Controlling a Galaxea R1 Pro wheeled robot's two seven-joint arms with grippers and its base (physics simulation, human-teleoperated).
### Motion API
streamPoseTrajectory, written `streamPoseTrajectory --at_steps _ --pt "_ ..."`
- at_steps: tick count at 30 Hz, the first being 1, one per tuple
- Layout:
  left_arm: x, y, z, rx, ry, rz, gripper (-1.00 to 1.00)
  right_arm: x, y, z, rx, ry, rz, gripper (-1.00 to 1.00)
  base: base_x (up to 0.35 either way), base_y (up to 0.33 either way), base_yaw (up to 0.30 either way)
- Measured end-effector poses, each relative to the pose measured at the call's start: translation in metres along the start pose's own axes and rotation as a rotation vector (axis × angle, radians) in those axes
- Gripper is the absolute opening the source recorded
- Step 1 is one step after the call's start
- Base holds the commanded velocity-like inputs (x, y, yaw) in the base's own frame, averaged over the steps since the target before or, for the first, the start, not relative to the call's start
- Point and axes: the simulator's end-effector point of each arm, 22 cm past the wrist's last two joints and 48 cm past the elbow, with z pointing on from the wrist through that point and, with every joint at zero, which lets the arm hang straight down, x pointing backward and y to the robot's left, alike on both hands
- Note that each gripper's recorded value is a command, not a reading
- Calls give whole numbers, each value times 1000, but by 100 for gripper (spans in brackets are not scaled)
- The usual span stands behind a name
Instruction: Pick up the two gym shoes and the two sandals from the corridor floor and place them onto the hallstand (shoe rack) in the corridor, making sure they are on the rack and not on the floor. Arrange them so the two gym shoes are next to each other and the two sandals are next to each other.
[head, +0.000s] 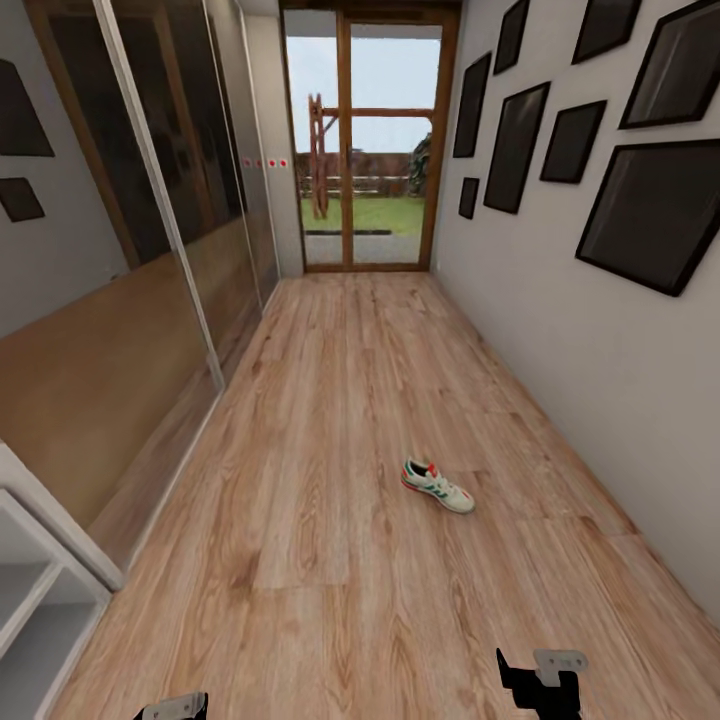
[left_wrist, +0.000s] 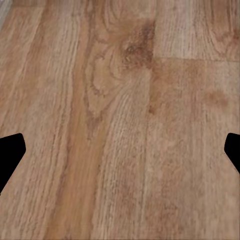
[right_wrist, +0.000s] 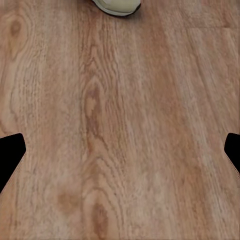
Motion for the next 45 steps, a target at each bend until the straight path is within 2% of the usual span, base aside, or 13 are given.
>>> streamPoseTrajectory --at_steps 45 --pt "0 0 0 0 0 0 100 0 0 0 -2 0 0 100 317 146 0"
